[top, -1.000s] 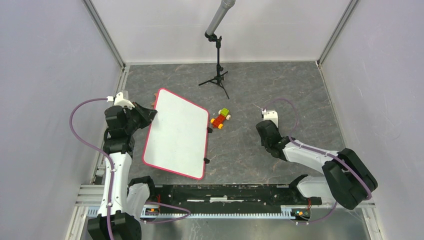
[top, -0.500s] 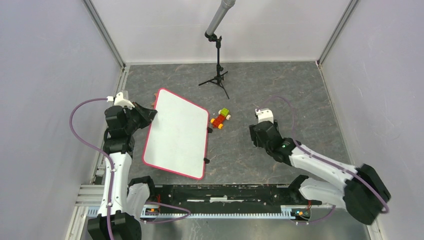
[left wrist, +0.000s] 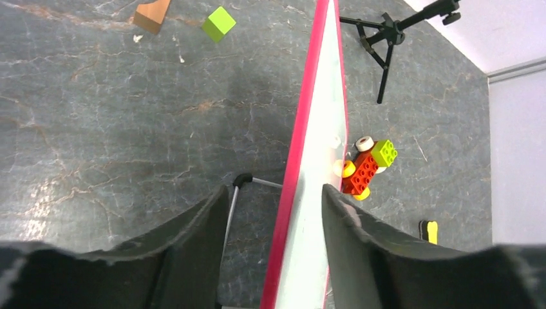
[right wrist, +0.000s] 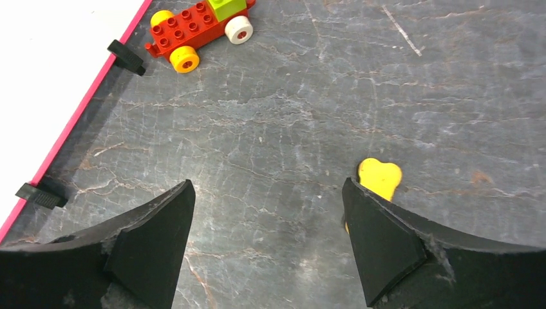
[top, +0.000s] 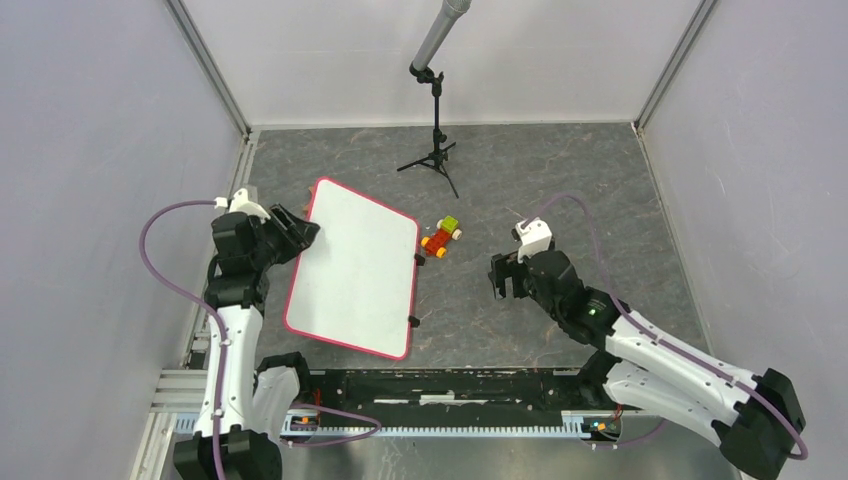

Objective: Erase the whiteboard

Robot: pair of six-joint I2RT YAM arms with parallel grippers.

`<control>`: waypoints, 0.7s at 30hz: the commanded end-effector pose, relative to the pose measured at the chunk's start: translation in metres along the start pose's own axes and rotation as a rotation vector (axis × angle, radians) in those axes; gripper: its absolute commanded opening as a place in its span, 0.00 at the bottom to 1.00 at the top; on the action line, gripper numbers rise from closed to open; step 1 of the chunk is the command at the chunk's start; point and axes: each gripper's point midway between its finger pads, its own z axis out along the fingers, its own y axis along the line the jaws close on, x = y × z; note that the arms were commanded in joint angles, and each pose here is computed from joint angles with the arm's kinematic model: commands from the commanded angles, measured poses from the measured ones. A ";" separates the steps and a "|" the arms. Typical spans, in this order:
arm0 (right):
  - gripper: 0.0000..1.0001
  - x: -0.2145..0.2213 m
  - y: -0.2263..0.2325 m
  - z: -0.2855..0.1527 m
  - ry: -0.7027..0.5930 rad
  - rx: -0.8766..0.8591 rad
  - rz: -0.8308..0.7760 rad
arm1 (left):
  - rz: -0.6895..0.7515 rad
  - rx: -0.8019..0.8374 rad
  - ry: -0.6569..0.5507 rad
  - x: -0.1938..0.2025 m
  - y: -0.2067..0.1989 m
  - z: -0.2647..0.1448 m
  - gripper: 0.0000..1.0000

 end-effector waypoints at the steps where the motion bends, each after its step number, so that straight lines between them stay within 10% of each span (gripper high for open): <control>1: 0.92 -0.043 -0.008 -0.025 -0.099 0.024 -0.038 | 0.058 -0.021 -0.087 -0.033 -0.013 -0.019 0.71; 5: 0.98 -0.077 -0.025 -0.053 -0.164 0.089 -0.049 | 0.088 -0.046 -0.117 -0.055 -0.023 -0.034 0.99; 12: 0.98 -0.134 -0.054 -0.113 -0.313 0.188 -0.027 | 0.219 0.278 -0.111 -0.075 -0.113 -0.069 1.00; 21: 0.98 -0.196 -0.087 -0.218 -0.637 0.196 0.039 | 0.572 0.906 -0.202 -0.070 -0.252 -0.211 1.00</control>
